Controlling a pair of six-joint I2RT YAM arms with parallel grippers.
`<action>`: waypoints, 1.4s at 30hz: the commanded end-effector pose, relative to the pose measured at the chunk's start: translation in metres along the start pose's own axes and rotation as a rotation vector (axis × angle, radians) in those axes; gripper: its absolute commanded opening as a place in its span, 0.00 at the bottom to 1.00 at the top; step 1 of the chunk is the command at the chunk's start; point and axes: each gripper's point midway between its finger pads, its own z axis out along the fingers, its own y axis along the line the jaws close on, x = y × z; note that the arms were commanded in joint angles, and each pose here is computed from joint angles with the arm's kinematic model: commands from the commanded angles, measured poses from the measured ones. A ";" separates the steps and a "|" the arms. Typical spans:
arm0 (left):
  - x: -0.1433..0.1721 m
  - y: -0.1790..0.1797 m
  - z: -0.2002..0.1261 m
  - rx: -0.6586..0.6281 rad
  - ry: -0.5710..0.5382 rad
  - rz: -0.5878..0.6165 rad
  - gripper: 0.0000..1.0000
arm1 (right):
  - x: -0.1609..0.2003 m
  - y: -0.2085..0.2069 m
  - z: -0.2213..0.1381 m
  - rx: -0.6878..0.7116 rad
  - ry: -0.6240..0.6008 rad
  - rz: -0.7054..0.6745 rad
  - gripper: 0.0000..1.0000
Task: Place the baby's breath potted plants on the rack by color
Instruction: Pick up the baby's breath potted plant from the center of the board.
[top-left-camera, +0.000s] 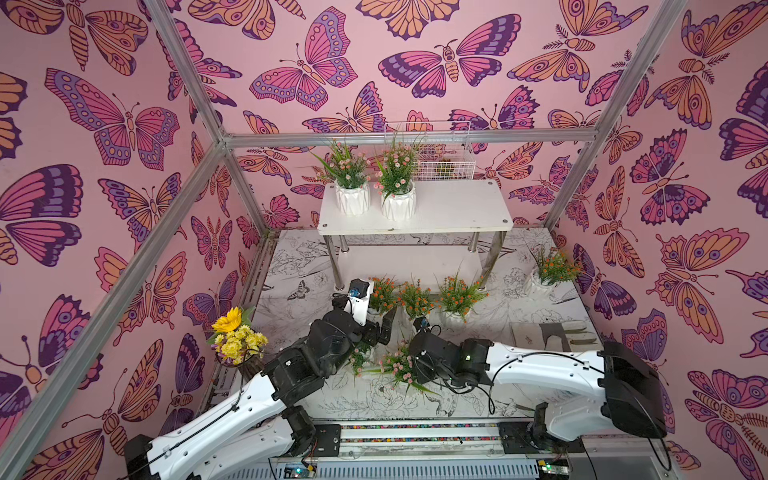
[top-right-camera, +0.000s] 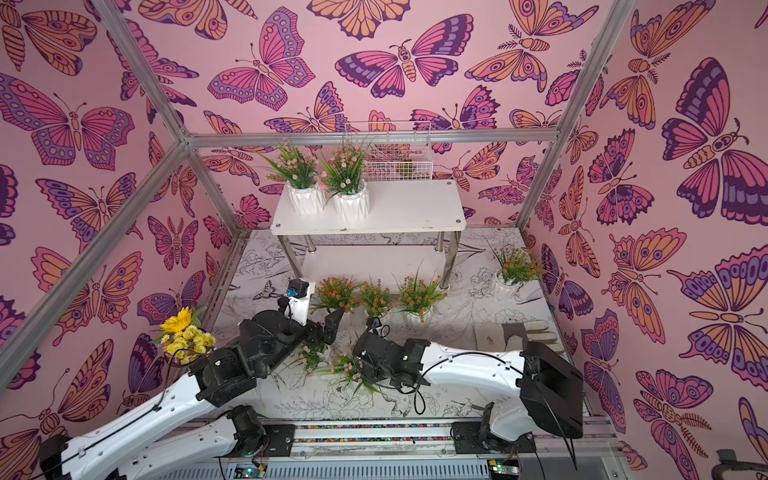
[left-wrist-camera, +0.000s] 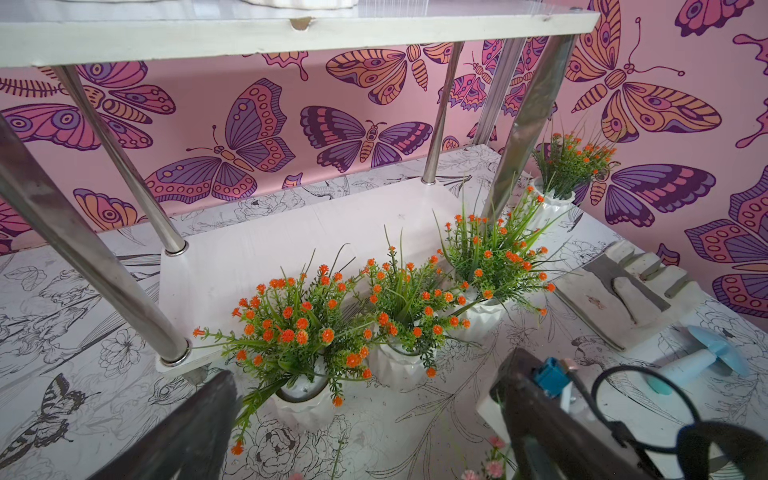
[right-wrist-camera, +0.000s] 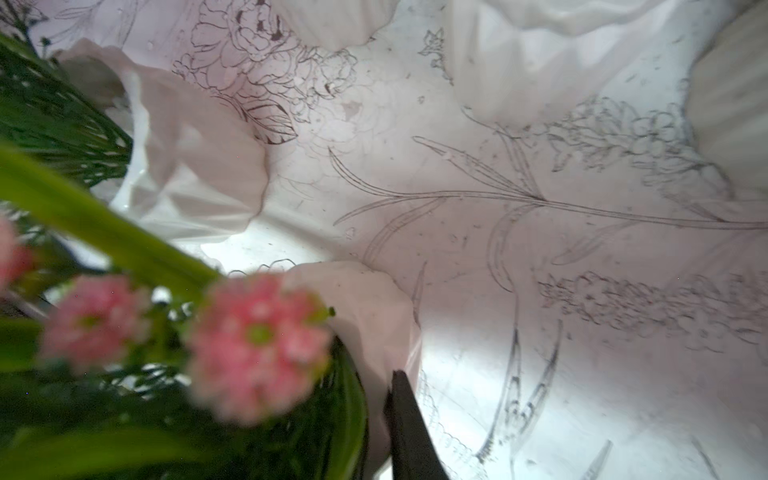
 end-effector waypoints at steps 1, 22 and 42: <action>0.008 -0.003 0.001 0.023 0.014 0.012 1.00 | -0.015 -0.019 -0.024 0.027 -0.058 0.010 0.02; 0.029 -0.059 0.013 0.315 0.077 0.105 1.00 | -0.047 -0.110 -0.112 -0.039 -0.148 0.208 0.01; 0.050 -0.133 0.022 0.659 0.051 0.216 1.00 | -0.105 -0.096 -0.154 -0.172 -0.192 0.192 0.01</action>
